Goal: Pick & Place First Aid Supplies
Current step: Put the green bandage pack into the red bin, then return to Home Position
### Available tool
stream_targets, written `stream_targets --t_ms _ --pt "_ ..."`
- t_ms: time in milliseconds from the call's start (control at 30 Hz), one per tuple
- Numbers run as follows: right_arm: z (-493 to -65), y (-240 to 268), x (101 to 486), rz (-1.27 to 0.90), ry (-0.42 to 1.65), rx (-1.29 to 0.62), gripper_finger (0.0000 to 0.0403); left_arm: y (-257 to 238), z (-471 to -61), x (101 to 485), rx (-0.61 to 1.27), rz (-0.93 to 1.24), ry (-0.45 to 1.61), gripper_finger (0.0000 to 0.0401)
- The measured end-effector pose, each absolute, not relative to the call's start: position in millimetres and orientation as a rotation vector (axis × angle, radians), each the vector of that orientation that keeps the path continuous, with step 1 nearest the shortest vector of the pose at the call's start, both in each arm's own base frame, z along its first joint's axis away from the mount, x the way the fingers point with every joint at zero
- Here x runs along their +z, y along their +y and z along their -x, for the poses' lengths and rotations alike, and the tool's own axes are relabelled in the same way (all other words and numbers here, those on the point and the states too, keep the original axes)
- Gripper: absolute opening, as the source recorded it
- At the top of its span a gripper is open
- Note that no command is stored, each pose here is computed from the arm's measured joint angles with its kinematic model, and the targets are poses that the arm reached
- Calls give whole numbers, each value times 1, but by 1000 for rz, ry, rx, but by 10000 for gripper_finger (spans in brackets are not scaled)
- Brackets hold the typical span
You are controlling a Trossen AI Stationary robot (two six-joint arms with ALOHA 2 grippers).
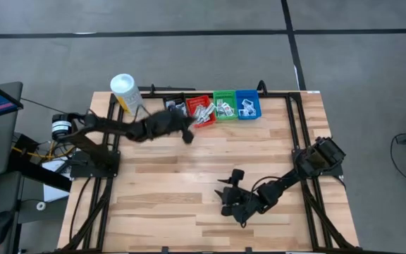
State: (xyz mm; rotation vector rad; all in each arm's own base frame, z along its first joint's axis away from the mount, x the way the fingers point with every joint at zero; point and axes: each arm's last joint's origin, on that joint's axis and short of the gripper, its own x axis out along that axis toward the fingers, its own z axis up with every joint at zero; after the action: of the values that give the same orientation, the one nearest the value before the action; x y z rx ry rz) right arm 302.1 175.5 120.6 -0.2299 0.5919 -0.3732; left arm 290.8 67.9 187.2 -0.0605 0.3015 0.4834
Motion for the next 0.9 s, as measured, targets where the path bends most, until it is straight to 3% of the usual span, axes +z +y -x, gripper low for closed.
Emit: stream_targets --t_ms 233,633,900 --pt "-294 160 105 166 532 -417 194 136 -295 221 503 142 178 7" --pt "-291 167 107 157 509 -389 194 171 -323 181 527 203 284 11" --pt "-290 169 107 160 510 -381 205 171 -323 177 542 189 307 87"
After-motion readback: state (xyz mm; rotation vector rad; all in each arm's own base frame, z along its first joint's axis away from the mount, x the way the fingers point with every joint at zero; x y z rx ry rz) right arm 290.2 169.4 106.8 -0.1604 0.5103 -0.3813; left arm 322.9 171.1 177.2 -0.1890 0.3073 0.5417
